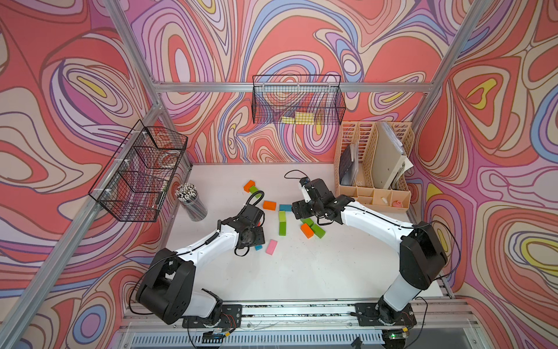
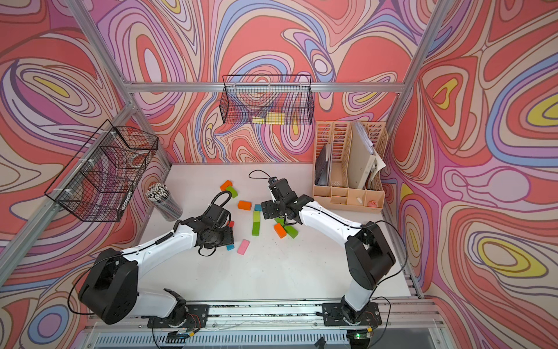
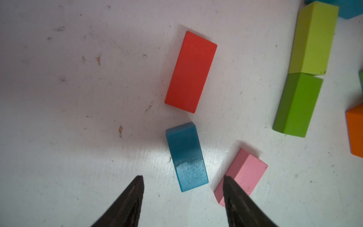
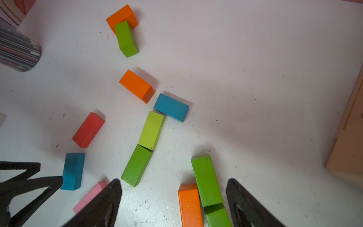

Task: Assemble the letter c with building blocks
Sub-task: Pick up the building block from the center of the board.

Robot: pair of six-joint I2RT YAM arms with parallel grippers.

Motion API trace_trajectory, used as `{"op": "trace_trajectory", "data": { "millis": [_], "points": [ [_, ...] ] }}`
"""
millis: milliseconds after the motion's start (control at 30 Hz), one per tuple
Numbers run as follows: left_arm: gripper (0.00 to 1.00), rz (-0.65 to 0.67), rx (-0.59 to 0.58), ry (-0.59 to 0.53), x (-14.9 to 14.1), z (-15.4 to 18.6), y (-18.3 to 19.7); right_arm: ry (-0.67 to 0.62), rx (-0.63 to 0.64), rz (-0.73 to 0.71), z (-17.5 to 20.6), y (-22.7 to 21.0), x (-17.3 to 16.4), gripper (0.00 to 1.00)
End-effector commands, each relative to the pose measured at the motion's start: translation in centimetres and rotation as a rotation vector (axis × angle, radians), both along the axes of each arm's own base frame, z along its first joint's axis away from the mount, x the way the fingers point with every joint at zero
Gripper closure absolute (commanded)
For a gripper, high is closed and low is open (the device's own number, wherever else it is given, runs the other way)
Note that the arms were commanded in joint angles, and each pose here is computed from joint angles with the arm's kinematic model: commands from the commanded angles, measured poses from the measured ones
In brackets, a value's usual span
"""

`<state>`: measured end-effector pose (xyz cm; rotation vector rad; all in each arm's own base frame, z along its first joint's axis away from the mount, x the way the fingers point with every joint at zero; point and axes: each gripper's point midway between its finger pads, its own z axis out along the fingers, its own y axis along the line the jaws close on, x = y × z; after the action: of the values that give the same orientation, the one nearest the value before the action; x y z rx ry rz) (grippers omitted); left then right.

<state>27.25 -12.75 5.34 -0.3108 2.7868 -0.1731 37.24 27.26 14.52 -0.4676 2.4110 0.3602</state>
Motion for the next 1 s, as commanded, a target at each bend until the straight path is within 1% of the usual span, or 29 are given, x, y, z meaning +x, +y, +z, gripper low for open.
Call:
{"op": "trace_trajectory", "data": {
  "millis": [0, 133, 300, 600, 700, 867, 967],
  "points": [
    [0.34, 0.028, 0.024, 0.026, 0.2, -0.5, 0.1, -0.004, 0.03, 0.025, 1.2, -0.1, -1.2, 0.13],
    [0.38, 0.034, 0.02, 0.03, 0.7, -1.1, -0.2, 0.023, 0.069, 0.08, 1.5, 0.4, -2.5, 0.18],
    [0.44, 0.026, 0.015, 0.045, 1.1, -1.7, -0.7, 0.045, 0.08, 0.119, 1.0, 0.5, -3.6, 0.18],
    [0.51, 0.022, 0.041, 0.08, 1.2, -2.9, -0.8, 0.037, 0.061, 0.139, 0.5, 0.2, -4.0, 0.18],
    [0.56, 0.02, 0.048, 0.087, 1.2, -3.1, -0.8, 0.029, 0.054, 0.139, 0.5, 0.0, -4.1, 0.18],
    [0.6, 0.012, 0.064, 0.102, 1.1, -3.6, -0.7, 0.021, 0.043, 0.125, 0.5, -0.8, -4.1, 0.18],
    [0.66, -0.001, 0.064, 0.113, 0.8, -3.9, -0.8, 0.018, 0.057, 0.114, 0.5, -1.3, -4.1, 0.19]
  ]
}}
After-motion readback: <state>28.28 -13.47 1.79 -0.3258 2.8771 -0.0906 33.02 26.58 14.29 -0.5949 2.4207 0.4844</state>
